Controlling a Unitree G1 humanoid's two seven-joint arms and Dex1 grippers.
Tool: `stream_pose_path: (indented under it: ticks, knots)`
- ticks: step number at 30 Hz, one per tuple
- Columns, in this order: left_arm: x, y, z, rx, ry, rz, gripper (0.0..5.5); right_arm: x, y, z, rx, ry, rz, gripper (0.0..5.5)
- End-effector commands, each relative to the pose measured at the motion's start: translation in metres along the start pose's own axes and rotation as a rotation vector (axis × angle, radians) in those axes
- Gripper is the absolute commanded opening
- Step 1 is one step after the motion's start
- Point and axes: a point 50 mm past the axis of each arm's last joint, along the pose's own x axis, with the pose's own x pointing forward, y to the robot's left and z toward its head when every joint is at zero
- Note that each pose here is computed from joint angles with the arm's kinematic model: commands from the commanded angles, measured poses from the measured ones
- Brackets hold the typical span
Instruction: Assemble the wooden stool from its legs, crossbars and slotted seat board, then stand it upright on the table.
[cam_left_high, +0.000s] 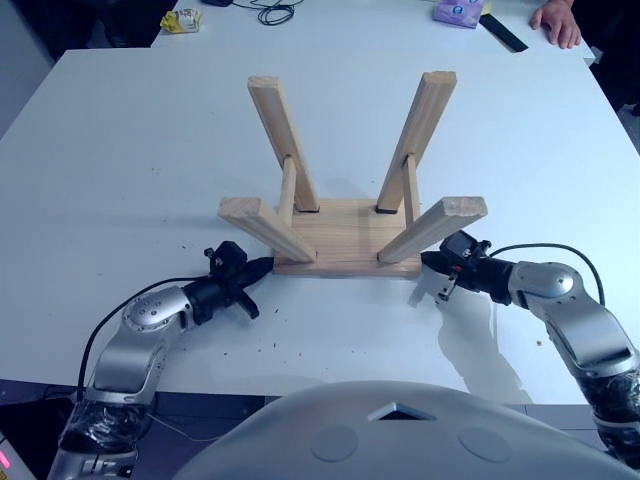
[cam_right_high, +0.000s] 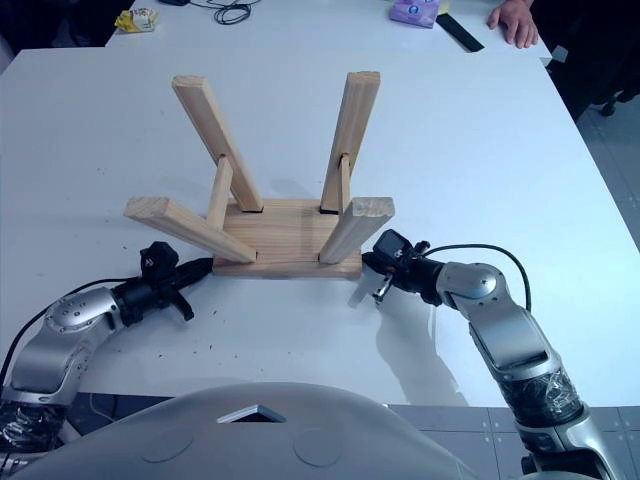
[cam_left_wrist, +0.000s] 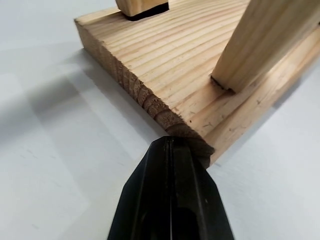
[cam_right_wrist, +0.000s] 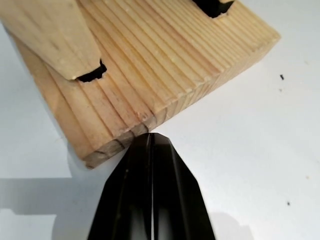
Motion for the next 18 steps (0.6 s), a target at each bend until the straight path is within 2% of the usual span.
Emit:
stream_pose_path:
  ticks: [1,11,18]
  knots:
    - [-0.007,-0.020,0.003,-0.028,0.005,-0.097,0.00,-0.012,0.014,0.012,-0.015,-0.047,0.126,0.03]
    - [-0.036,-0.048,0.028,-0.038,-0.042,-0.133,0.00,-0.046,0.027,0.035,-0.054,-0.105,0.221,0.03]
    - [-0.036,-0.051,0.038,0.007,-0.039,-0.178,0.00,-0.049,0.032,0.033,-0.071,-0.097,0.239,0.03]
